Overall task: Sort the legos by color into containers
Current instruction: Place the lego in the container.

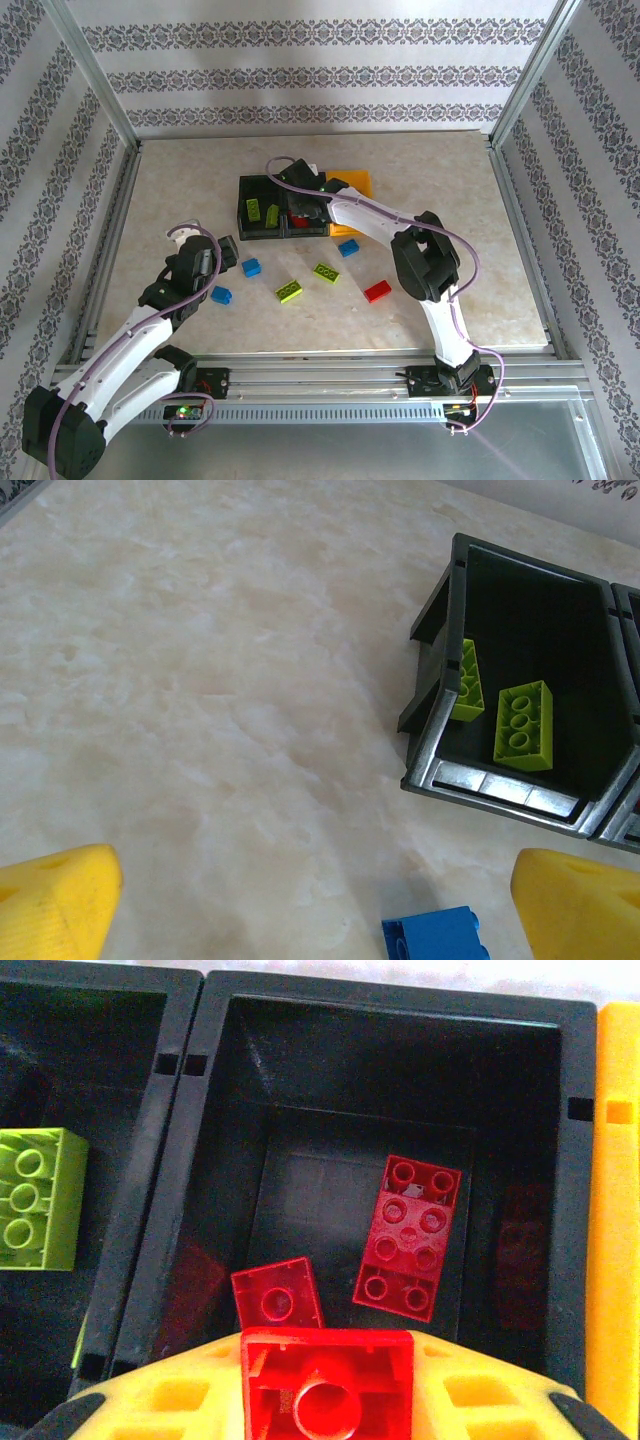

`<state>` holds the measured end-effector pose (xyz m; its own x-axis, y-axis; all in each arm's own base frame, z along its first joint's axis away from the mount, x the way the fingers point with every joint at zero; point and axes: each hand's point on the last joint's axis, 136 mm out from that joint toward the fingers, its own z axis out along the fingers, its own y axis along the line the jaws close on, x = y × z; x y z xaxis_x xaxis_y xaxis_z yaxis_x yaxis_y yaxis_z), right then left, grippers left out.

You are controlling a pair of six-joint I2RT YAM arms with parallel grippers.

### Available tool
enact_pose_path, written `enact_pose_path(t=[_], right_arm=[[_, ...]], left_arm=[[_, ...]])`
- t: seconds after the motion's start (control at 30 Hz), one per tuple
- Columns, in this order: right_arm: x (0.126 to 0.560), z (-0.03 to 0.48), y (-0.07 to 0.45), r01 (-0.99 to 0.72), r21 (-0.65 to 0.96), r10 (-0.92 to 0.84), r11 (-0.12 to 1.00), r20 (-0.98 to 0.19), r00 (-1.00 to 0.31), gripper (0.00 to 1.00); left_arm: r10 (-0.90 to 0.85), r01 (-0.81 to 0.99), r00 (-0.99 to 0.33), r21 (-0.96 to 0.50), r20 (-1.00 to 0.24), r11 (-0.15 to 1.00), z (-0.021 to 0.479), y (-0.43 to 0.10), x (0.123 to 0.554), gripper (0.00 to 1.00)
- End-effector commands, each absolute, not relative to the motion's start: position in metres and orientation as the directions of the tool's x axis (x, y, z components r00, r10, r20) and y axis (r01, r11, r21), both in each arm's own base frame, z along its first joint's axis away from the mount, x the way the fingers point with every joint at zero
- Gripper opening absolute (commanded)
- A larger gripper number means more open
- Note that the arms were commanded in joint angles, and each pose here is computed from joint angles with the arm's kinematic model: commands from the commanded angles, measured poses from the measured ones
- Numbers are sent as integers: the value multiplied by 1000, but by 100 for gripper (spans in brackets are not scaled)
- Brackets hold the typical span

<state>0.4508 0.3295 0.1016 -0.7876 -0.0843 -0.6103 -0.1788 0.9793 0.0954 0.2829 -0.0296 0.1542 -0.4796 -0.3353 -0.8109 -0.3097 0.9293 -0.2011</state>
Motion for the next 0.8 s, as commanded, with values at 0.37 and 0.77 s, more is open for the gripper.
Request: enact_pose_path(t=[0.37,0.77], right_arm=[[467,108,327,-183,84,-91,979,-626,-774,40],[491,114,330,-180,108,-69,978,-646,-760,40]], left_arm=[[-298,-238,-524,-199,-798,951,151,-40,283,100],[-234,-49,-599,-257,-766,965,143,-78,287,100]])
